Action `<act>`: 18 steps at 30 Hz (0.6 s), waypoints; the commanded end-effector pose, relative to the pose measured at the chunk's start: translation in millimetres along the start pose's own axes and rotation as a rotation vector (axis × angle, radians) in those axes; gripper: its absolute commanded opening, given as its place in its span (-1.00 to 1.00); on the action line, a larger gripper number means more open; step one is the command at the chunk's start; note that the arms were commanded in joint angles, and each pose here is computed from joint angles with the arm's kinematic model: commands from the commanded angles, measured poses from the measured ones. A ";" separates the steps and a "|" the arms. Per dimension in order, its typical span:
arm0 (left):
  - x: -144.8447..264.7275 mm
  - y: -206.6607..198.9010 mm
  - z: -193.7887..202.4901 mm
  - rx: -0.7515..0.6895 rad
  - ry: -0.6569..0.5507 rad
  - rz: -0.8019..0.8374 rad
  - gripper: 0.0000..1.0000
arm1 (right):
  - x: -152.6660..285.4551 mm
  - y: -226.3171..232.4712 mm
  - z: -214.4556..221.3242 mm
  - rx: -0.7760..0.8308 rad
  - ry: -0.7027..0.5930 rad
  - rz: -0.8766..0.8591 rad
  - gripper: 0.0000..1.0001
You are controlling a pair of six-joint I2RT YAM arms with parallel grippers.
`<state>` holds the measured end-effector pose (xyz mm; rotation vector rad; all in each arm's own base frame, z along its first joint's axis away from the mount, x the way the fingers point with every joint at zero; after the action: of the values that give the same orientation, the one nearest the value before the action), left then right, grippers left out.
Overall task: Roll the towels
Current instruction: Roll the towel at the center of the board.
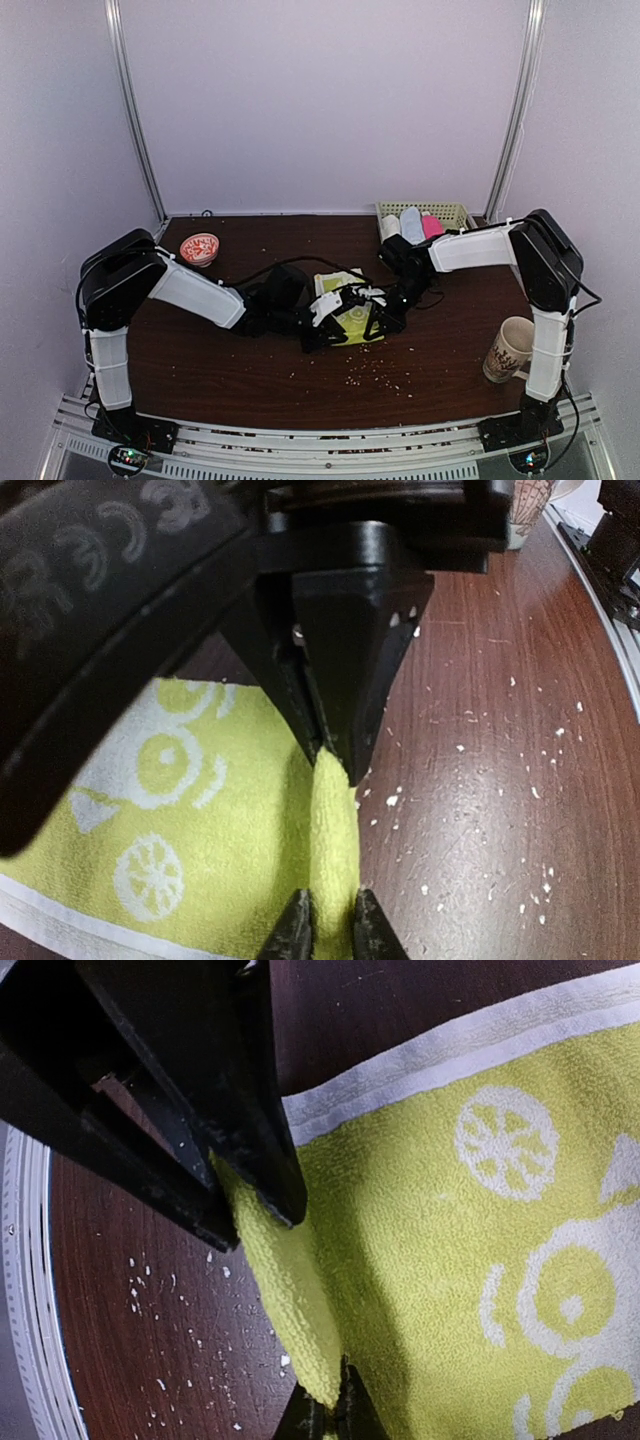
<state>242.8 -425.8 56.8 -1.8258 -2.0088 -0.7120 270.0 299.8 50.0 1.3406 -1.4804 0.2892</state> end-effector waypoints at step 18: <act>12.0 -16.8 -1.7 0.175 0.012 0.187 -1.00 | -0.6 9.2 21.4 -0.103 0.115 -0.166 -0.93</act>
<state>232.0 -418.6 48.4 -1.8125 -1.8762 -0.6205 262.9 292.2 44.8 1.3478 -1.3754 0.2341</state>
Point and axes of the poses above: each gripper's point midway between its finger pads, its own x axis back along the fingers, its own y axis along the line the jaws close on, z = x × y, the point moved 2 cm from there along x, back along the fingers, and after that the axes turned 14 degrees about -x, right-handed, at the moved point
